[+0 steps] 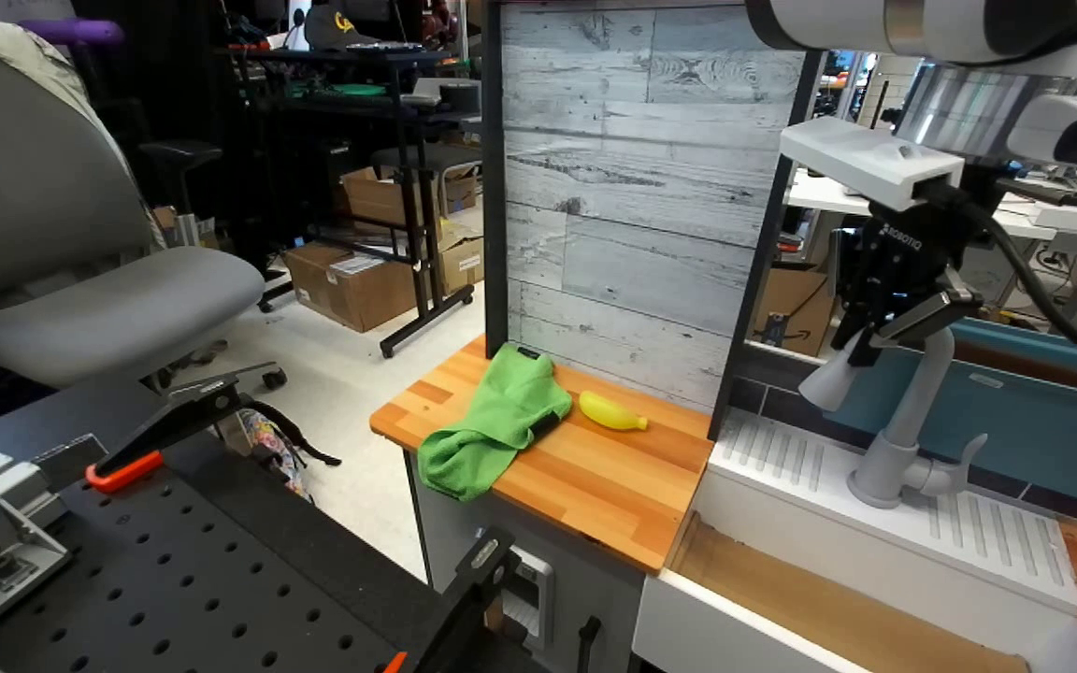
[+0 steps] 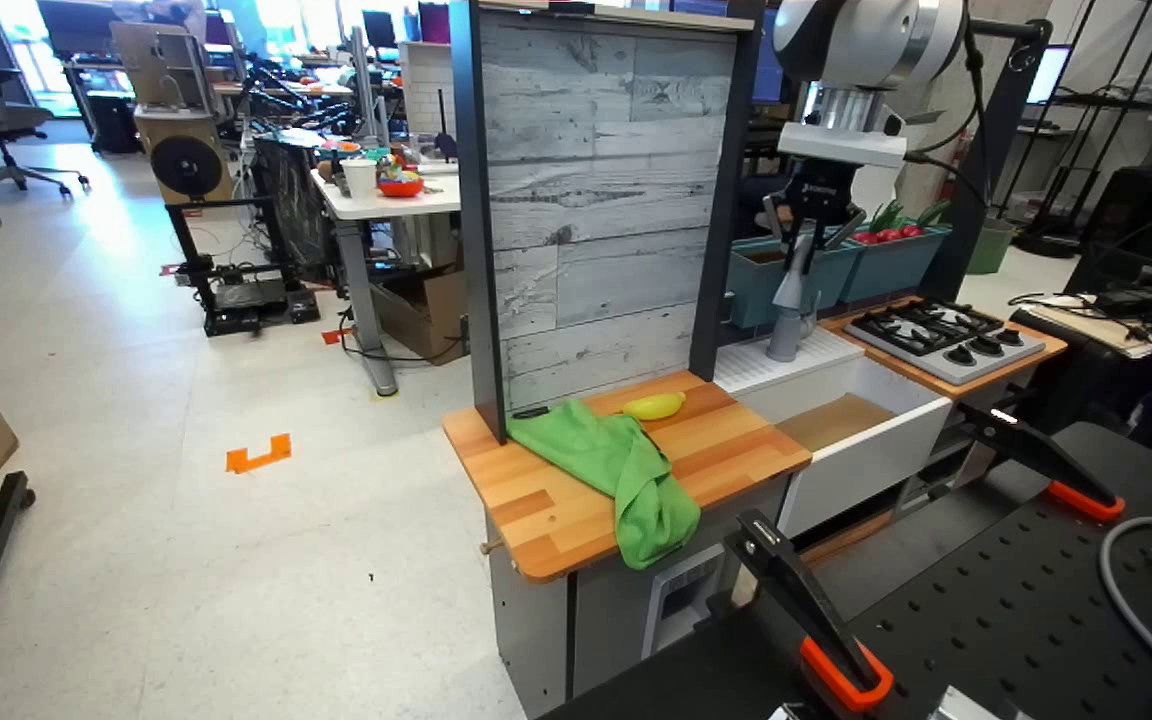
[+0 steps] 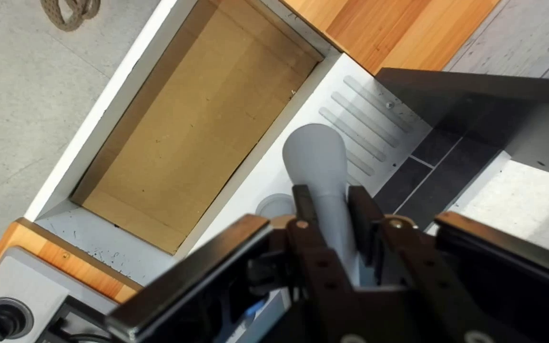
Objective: Push the grey tap to the left
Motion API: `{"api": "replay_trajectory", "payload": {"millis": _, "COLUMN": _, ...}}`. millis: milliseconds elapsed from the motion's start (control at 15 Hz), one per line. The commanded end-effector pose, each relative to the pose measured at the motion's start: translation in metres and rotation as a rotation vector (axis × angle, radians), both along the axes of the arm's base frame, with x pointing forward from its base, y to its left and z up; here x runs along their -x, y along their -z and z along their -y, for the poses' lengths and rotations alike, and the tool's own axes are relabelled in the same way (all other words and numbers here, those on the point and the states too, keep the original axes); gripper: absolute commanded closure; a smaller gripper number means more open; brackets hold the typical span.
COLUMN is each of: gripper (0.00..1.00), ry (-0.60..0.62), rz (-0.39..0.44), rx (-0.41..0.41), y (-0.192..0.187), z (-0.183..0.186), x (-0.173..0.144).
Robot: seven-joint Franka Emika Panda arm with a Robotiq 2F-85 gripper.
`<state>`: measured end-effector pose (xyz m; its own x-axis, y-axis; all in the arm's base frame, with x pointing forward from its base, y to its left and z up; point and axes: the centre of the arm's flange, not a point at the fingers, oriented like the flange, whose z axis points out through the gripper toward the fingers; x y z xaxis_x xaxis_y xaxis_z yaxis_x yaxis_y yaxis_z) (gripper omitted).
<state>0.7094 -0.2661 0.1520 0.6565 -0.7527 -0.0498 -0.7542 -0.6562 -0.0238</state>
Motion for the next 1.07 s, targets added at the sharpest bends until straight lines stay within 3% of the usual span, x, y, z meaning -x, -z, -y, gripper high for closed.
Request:
{"api": "replay_trajectory", "payload": {"millis": 0, "gripper": 0.94, "ry": 0.034, "rz": 0.136, "rx": -0.07, "y": -0.001, "z": -0.028, "x": -0.029}}
{"api": "replay_trajectory", "payload": {"millis": 400, "gripper": 0.94, "ry": 0.08, "rz": 0.168, "rx": -0.093, "y": -0.004, "z": -0.03, "x": -0.032}}
{"api": "replay_trajectory", "payload": {"millis": 467, "gripper": 0.87, "ry": 0.083, "rz": 0.163, "rx": -0.088, "y": -0.003, "z": -0.029, "x": -0.032}}
{"api": "replay_trajectory", "payload": {"millis": 533, "gripper": 0.52, "ry": 0.087, "rz": 0.155, "rx": -0.085, "y": -0.003, "z": -0.029, "x": -0.032}}
{"api": "replay_trajectory", "payload": {"millis": 733, "gripper": 0.38, "ry": 0.083, "rz": 0.188, "rx": -0.087, "y": -0.002, "z": -0.036, "x": -0.036}}
{"api": "replay_trajectory", "payload": {"millis": 1000, "gripper": 0.08, "ry": 0.073, "rz": 0.209, "rx": -0.089, "y": 0.0, "z": -0.04, "x": -0.04}}
